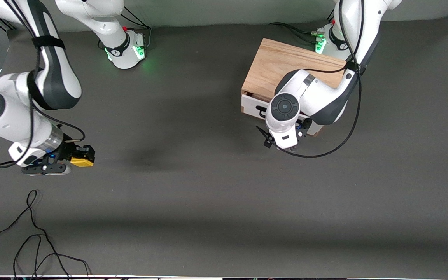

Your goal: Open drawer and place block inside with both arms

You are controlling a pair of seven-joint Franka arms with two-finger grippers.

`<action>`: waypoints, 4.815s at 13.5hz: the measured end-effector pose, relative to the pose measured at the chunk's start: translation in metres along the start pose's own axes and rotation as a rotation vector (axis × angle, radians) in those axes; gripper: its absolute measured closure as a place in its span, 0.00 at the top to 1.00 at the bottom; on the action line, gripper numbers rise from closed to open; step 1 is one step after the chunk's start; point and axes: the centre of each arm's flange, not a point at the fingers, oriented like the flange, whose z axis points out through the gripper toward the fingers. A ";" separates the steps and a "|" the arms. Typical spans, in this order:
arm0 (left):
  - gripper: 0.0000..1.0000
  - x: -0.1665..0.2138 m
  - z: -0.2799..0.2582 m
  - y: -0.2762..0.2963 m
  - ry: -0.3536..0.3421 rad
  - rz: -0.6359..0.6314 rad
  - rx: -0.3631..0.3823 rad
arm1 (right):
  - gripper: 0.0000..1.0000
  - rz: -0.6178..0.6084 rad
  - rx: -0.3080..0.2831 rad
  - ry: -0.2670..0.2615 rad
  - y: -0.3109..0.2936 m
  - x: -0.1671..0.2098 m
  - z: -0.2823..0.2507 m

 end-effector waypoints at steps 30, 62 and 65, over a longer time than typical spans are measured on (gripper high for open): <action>1.00 0.036 -0.077 0.073 0.021 -0.032 -0.296 | 0.55 0.270 0.031 -0.013 -0.217 0.031 -0.009; 1.00 0.288 -0.256 -0.214 0.121 0.996 -0.109 | 0.55 0.485 0.071 -0.121 -0.597 -0.162 0.049; 1.00 0.289 -0.263 -0.212 0.130 1.001 -0.119 | 0.55 0.599 0.049 -0.132 -0.595 -0.162 0.054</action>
